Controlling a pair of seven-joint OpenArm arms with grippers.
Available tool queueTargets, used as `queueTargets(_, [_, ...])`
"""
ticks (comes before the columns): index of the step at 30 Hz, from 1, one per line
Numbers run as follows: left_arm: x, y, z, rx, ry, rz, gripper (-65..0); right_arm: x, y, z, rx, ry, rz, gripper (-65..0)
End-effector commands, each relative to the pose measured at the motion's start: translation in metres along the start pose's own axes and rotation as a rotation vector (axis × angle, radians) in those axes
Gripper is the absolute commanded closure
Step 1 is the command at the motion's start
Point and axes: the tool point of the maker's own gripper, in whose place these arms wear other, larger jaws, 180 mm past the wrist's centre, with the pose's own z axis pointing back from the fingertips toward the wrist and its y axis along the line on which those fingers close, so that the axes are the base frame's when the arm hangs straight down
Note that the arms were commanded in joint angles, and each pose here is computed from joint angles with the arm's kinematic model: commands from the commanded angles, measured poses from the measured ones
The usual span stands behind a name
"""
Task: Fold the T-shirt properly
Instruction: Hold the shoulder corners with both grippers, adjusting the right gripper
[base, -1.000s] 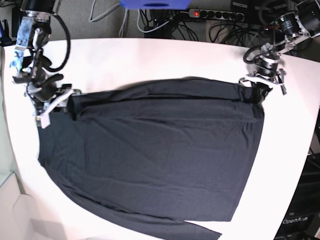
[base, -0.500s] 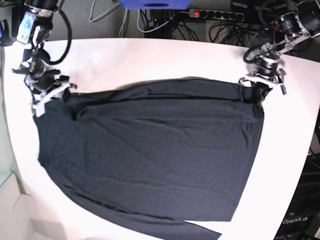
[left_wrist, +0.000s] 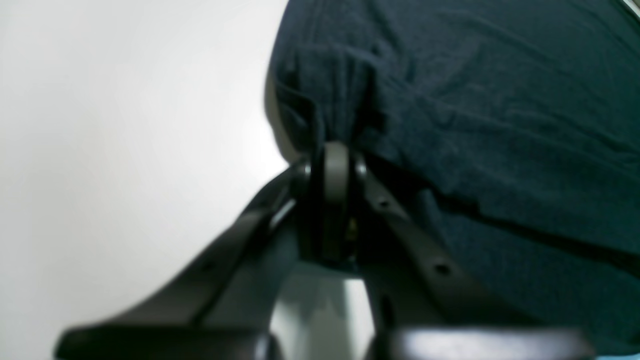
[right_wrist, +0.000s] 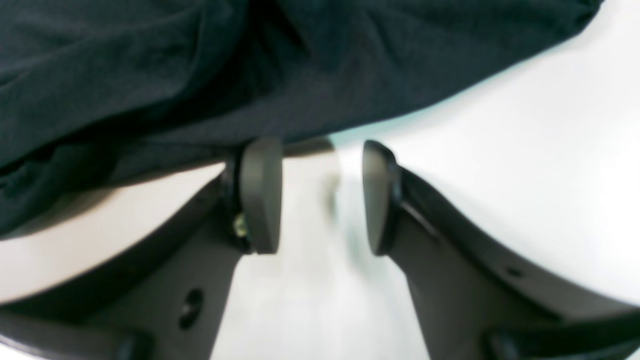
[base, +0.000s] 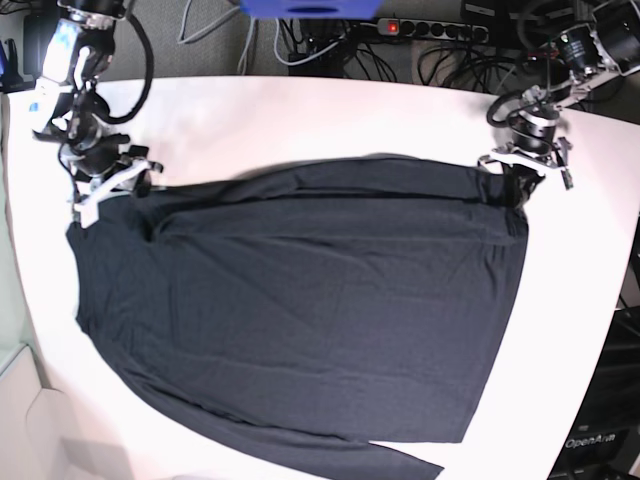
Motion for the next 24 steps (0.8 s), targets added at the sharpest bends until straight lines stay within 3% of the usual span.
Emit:
queueTargets(1, [-0.004, 0.006, 0.002, 0.01, 0.042, -0.006, 0.0, 0.015, 0.0, 0.003, 0.006, -0.047, 0.015, -27.3])
queueTargets(13, [-0.001, 0.012, 0.003, 0.017, 0.042, -0.02, 0.0, 0.034, 0.003, 0.001, 0.012, -0.088, 0.018, -27.4])
queueTargets(24, [-0.002, 0.013, 0.004, 0.017, 0.045, -0.022, 0.0, 0.027, 0.007, 0.0, 0.019, -0.076, 0.007, -27.3])
